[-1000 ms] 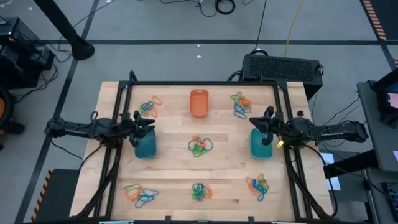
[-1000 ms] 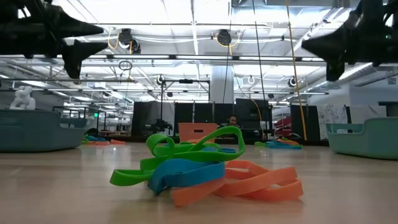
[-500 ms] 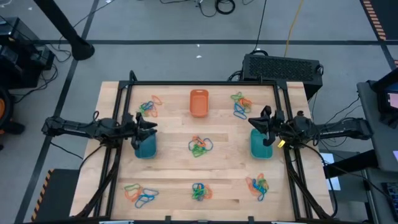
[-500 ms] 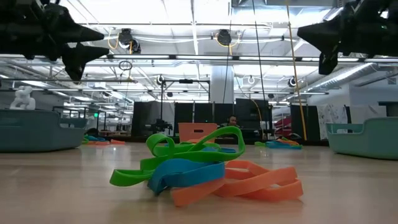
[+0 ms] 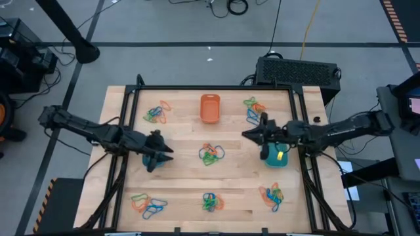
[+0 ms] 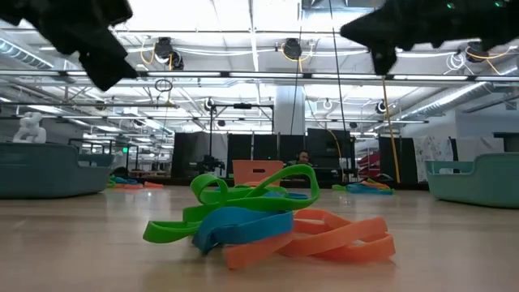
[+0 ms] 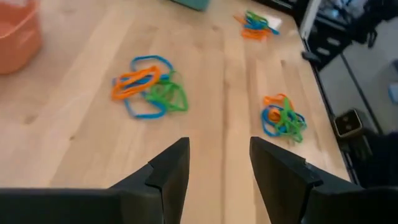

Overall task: Sort rubber bands into baskets
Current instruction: Put the blue rubber band into the blue bin

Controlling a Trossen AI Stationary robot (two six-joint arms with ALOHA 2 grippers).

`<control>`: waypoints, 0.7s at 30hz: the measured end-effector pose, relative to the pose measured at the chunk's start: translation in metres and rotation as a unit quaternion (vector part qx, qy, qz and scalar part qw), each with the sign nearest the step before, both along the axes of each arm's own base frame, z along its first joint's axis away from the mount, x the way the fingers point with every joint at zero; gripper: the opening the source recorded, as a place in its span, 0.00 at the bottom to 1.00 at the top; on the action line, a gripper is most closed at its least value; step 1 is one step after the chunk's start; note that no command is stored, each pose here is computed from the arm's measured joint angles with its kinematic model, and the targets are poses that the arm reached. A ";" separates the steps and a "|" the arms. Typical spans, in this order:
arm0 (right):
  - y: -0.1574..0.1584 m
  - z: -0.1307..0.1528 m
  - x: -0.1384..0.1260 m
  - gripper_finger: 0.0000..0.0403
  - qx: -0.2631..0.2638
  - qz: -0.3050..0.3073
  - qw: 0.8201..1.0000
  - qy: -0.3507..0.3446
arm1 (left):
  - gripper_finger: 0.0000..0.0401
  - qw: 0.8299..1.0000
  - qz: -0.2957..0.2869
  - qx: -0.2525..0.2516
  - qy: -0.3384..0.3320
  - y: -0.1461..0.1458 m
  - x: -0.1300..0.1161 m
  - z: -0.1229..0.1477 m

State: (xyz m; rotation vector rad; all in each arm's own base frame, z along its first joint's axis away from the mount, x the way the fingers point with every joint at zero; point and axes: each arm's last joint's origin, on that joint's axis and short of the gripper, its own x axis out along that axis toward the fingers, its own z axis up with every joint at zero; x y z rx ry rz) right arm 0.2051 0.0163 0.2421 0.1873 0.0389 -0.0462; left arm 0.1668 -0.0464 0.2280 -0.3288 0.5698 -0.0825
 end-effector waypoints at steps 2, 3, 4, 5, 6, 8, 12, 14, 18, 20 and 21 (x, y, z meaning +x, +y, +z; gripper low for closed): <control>0.007 0.005 0.015 0.04 -0.011 0.021 1.000 0.015 | 0.44 1.000 -0.018 0.013 0.005 -0.007 0.009 0.005; 0.011 0.007 0.022 0.04 -0.019 0.029 0.999 0.024 | 0.44 0.999 -0.026 0.020 0.007 -0.010 0.014 0.008; 0.015 0.008 0.029 0.04 -0.029 0.036 0.998 0.038 | 0.44 0.999 -0.032 0.028 0.007 -0.013 0.019 0.011; 0.018 0.009 0.035 0.04 -0.039 0.042 0.997 0.054 | 0.44 0.999 -0.027 0.038 0.008 -0.015 0.023 0.012; 0.021 0.009 0.042 0.04 -0.051 0.047 0.995 0.071 | 0.44 0.998 -0.019 0.052 0.010 -0.015 0.028 0.013; 0.026 0.007 0.052 0.04 -0.074 0.058 0.989 0.114 | 0.44 0.997 0.003 0.073 0.025 -0.015 0.041 0.010; 0.029 -0.005 0.065 0.04 -0.089 0.063 0.978 0.177 | 0.44 0.993 0.017 0.096 0.070 -0.007 0.068 -0.012; 0.030 -0.014 0.068 0.04 -0.087 0.063 0.974 0.200 | 0.44 0.991 -0.003 0.099 0.091 -0.002 0.083 -0.026; 0.030 -0.022 0.068 0.04 -0.088 0.064 0.968 0.228 | 0.44 0.978 -0.050 0.162 0.120 0.004 0.104 -0.048; 0.030 -0.022 0.068 0.04 -0.091 0.064 0.967 0.231 | 0.44 0.972 -0.065 0.192 0.121 0.003 0.115 -0.055; 0.030 -0.022 0.068 0.04 -0.094 0.065 0.966 0.231 | 0.44 0.969 -0.073 0.201 0.123 0.004 0.120 -0.058</control>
